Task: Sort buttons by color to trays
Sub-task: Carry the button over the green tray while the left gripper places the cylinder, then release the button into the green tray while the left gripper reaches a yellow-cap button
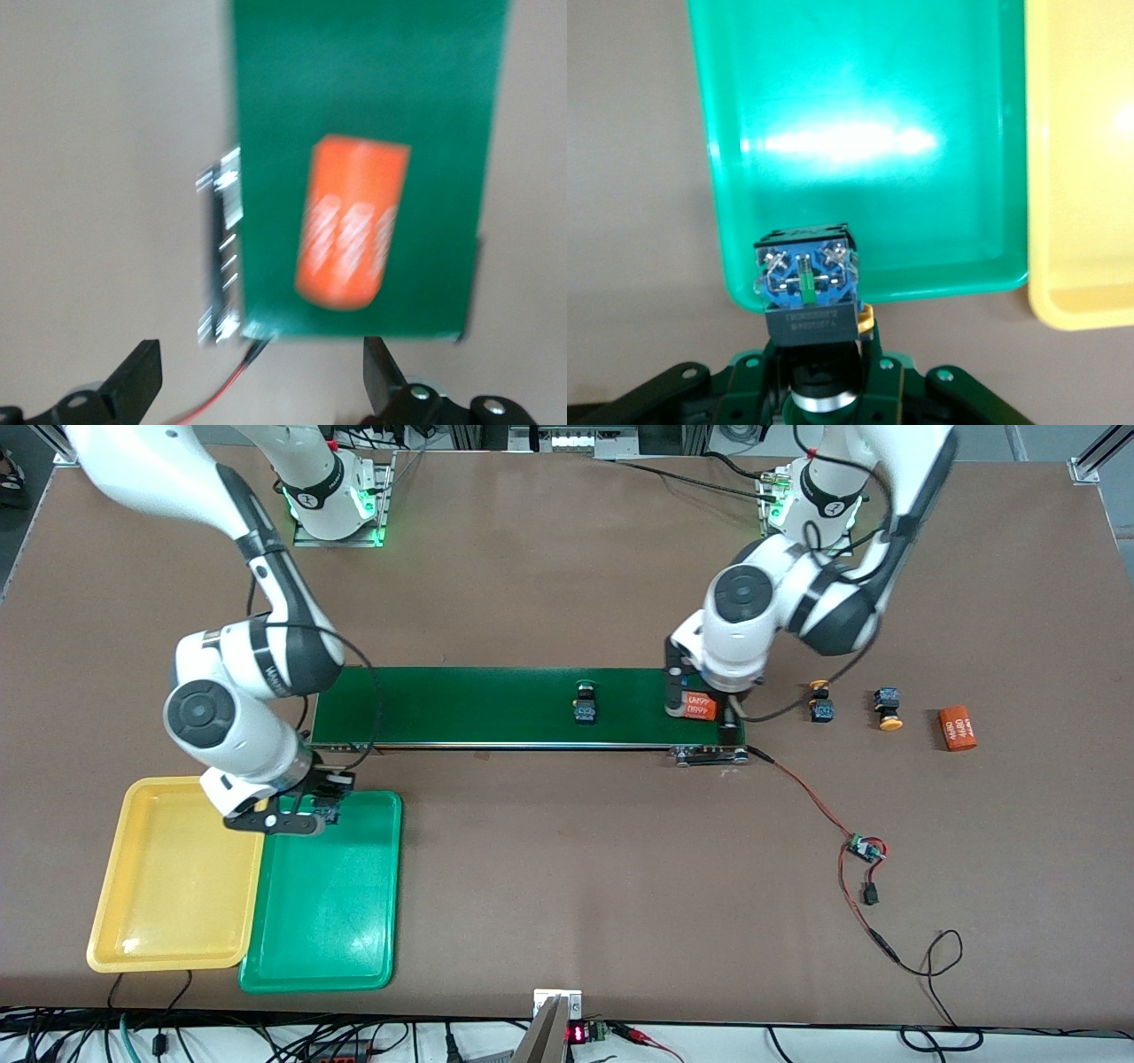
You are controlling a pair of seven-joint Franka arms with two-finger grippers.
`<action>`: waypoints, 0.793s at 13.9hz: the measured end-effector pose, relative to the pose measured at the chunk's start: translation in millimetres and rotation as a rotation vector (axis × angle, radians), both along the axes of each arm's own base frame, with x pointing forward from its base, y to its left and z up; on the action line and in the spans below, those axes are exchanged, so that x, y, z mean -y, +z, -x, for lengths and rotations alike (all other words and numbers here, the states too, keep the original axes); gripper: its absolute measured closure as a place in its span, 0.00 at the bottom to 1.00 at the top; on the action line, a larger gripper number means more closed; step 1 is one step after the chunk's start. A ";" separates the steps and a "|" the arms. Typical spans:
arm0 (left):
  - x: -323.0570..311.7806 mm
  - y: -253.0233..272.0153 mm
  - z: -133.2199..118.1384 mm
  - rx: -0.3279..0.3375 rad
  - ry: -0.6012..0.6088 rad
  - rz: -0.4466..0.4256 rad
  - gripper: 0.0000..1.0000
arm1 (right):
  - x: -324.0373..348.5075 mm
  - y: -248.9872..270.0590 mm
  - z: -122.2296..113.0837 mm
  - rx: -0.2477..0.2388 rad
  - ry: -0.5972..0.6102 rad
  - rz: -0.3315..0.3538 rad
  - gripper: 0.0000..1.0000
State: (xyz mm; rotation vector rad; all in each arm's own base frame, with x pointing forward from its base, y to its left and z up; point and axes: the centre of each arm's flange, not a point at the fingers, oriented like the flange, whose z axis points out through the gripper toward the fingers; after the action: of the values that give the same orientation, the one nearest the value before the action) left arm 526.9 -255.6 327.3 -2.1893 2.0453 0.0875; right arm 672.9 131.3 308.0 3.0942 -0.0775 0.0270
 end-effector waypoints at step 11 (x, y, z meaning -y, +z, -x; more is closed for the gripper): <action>-310.9 -25.7 -49.6 -0.057 0.544 -0.010 0.00 | 60.4 -104.2 -40.7 0.044 -0.035 -0.023 0.51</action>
State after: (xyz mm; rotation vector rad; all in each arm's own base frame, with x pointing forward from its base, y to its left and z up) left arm 576.5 55.3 301.6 -2.6959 1.4091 0.2181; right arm 713.6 70.9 203.8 3.1152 -0.1349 0.0938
